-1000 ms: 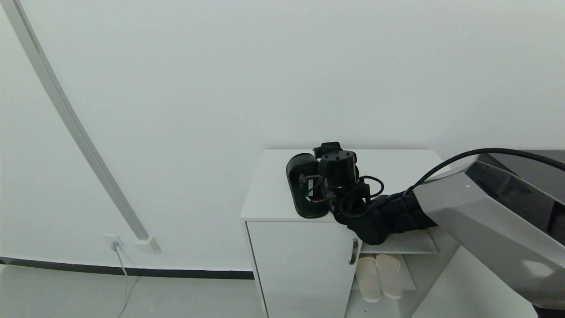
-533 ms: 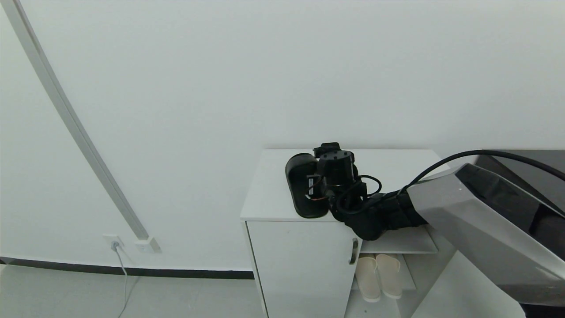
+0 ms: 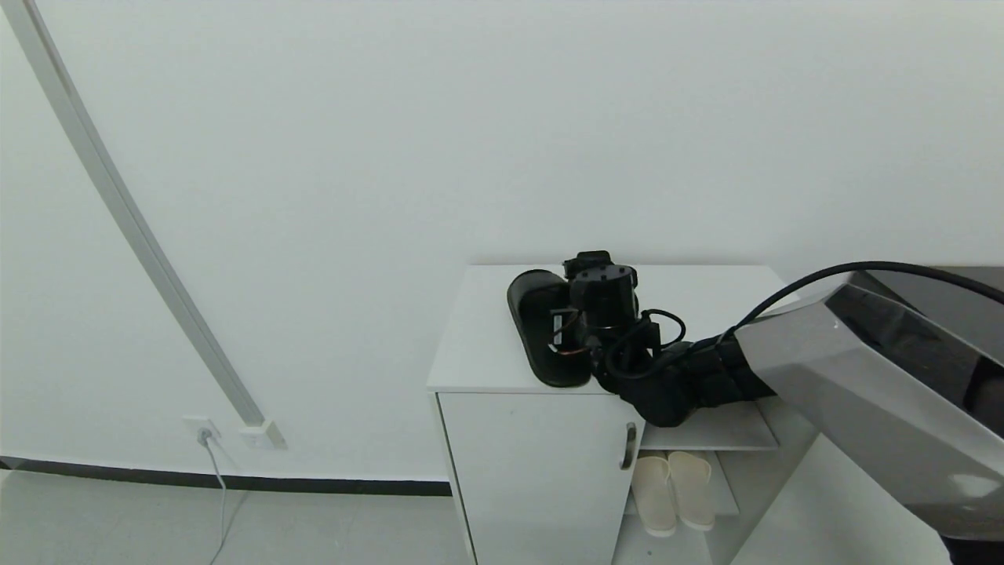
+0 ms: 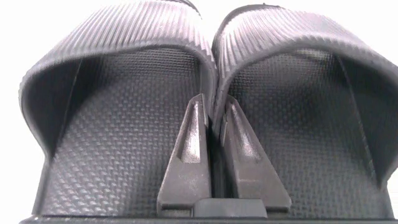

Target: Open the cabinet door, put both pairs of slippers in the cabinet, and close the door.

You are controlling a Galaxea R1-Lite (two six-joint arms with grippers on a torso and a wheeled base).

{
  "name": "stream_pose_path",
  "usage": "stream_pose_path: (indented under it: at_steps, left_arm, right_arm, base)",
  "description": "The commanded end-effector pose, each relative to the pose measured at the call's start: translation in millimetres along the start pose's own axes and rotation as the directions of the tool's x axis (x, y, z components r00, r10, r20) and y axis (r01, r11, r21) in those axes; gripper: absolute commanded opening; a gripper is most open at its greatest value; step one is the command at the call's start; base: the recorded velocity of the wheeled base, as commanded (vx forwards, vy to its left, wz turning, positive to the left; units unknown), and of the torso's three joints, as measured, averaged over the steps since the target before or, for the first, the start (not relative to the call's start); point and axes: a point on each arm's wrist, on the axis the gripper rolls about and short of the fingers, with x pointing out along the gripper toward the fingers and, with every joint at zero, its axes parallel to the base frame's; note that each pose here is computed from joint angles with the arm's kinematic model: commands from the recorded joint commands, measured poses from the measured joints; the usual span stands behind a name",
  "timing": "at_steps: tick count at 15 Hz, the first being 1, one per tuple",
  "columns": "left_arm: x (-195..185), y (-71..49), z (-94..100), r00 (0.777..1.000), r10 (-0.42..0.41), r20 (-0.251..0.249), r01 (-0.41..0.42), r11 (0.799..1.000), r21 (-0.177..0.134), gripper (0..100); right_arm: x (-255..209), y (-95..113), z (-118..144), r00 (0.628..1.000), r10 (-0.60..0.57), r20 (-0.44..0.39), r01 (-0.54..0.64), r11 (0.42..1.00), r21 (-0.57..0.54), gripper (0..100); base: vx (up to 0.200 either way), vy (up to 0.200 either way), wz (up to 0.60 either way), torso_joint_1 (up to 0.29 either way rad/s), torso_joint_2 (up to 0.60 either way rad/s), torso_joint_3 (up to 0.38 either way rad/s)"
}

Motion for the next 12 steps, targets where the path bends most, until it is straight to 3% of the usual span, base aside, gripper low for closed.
stream_pose_path:
  at_steps: [1, 5, 12]
  left_arm:
    - [0, 0.0, 0.0, 1.000, 0.001, 0.000, -0.001, 1.000, -0.001, 0]
    - [0, 0.0, 0.0, 1.000, -0.001, 0.000, 0.001, 1.000, -0.001, 0]
    - [0, 0.0, 0.0, 1.000, -0.001, 0.000, 0.001, 1.000, -0.001, 0]
  right_arm:
    - [-29, -6, 24, 0.999, 0.032, 0.033, -0.033, 0.999, 0.016, 0]
    - [-99, -19, 37, 0.987, 0.159, 0.007, -0.159, 0.987, 0.002, 0]
    - [-211, -66, 18, 0.961, 0.275, -0.029, -0.275, 0.961, -0.019, 0]
  base:
    - [0.000, 0.000, 0.00, 0.000, 0.00, 0.000]
    - [0.000, 0.000, 0.00, 0.000, 0.00, 0.000]
    - [0.000, 0.000, 0.00, 0.000, 0.00, 0.000]
